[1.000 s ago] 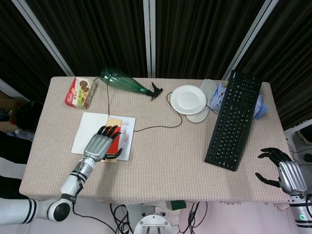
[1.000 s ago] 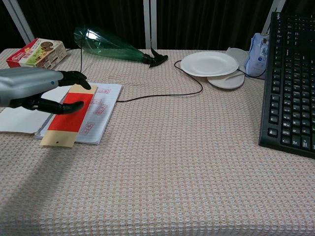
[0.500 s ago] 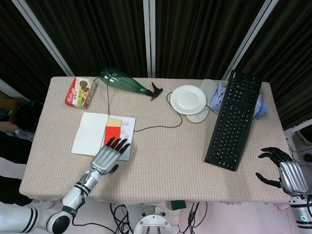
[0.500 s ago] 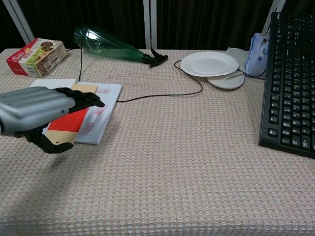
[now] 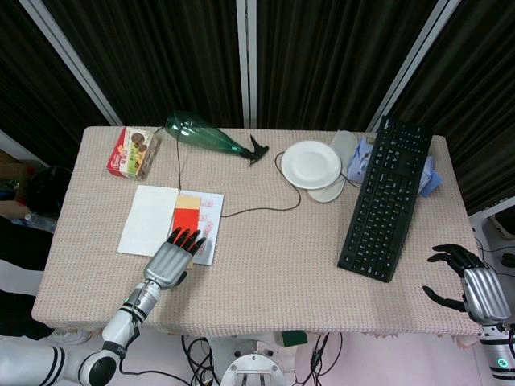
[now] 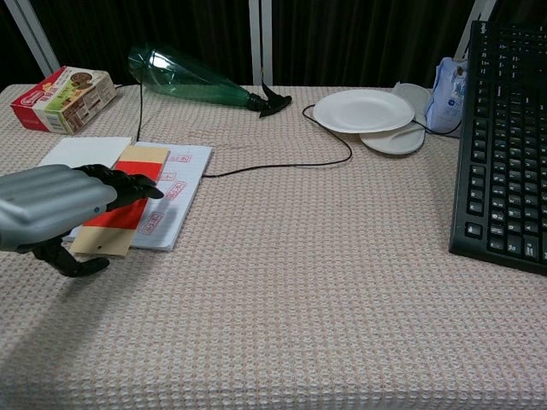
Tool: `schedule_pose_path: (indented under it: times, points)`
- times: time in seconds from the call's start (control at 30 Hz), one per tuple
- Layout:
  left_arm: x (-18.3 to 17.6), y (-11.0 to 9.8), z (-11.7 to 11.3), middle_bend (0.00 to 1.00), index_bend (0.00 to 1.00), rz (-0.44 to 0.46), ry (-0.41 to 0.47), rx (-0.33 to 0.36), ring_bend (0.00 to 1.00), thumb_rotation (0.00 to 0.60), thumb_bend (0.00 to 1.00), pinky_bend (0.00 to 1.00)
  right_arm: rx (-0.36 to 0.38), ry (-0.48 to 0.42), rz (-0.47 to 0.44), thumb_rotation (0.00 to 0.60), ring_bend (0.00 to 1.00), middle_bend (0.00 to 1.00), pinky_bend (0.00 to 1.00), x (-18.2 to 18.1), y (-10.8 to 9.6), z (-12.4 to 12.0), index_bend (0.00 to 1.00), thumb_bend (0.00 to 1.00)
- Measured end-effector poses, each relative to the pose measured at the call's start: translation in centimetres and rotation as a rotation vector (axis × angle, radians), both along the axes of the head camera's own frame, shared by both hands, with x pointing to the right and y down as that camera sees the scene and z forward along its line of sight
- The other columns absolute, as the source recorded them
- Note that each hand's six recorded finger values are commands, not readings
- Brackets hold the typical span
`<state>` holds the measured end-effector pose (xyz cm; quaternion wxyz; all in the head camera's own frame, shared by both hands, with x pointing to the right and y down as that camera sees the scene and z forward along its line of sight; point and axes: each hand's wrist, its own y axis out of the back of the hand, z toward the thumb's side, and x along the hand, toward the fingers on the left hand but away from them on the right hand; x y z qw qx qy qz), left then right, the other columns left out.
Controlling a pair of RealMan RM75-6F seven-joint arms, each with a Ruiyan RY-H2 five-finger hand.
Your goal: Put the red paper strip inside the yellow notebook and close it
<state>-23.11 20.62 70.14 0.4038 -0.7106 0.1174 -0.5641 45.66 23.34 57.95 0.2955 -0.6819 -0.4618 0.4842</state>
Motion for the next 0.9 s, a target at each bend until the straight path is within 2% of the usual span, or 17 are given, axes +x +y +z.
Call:
schedule_pose_path:
  times: [0.43,0.9]
  points:
    - [-1.5,-1.2,0.9,0.0,0.0,-0.048,-0.042,-0.026,0.0,0.6,0.31,0.06,-0.001,0.001,0.006,0.6,0.19,0.24,0.27,0.1,0.3,-0.1,0.41,0.12]
    - [-2.4,-2.3,1.3,0.0,0.0,-0.104,-0.044,-0.064,0.0,0.6,0.3,0.06,-0.004,0.004,0.009,0.6,0.19,0.24,0.27,0.2,0.3,0.0,0.41,0.12]
